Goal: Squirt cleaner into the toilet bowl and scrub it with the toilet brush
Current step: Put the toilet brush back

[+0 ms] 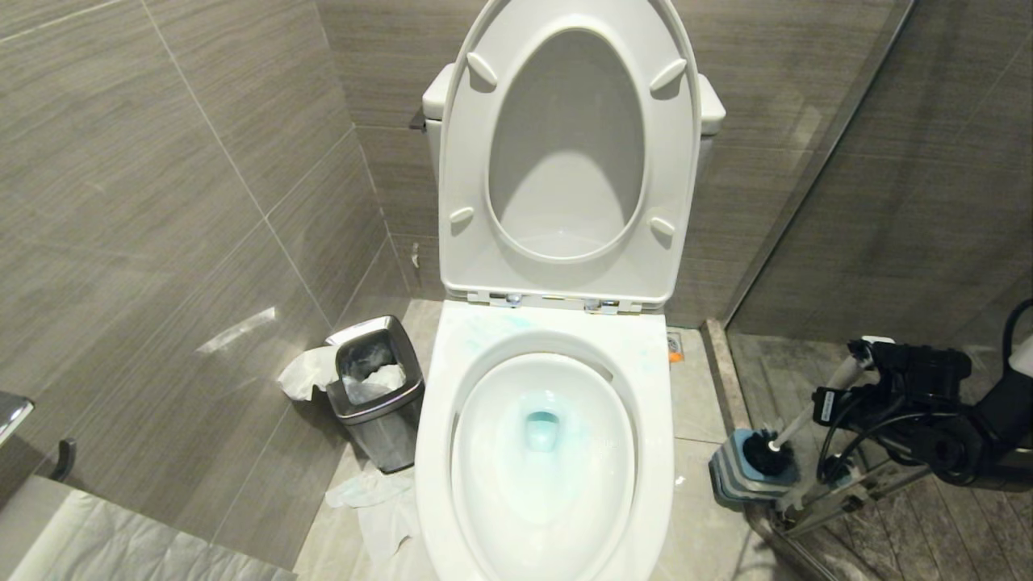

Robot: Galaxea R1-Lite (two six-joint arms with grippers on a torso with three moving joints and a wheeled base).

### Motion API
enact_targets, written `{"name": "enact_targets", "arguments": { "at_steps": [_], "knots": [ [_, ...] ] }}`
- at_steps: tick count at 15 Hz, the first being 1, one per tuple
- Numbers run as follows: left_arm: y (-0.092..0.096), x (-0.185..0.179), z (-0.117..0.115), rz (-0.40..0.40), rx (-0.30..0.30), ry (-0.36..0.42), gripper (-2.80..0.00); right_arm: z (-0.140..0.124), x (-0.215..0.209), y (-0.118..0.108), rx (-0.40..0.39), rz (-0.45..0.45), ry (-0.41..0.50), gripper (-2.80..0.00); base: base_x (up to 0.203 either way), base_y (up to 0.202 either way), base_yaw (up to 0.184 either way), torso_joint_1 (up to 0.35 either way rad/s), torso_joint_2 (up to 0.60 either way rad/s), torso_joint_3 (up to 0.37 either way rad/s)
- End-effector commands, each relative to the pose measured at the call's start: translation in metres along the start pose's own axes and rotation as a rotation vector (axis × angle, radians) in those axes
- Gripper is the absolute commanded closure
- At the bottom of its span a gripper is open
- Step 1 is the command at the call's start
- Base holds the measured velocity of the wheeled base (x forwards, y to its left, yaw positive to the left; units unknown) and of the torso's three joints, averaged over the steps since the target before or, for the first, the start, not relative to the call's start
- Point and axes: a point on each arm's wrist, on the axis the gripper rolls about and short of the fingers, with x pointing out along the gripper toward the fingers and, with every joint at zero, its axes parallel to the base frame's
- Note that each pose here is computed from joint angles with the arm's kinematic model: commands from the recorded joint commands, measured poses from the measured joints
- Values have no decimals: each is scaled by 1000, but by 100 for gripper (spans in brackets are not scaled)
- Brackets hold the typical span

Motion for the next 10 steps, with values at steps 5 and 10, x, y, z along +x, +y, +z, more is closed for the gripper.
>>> {"name": "enact_targets", "arguments": {
  "at_steps": [5,10],
  "knots": [
    [0,0,0,0,0,2,0,1,0,0,-3,-1,6,0,0,0,0,0,0,0],
    [0,0,0,0,0,2,0,-2,-1,0,-5,-6,12,0,0,0,0,0,0,0]
  ]
}}
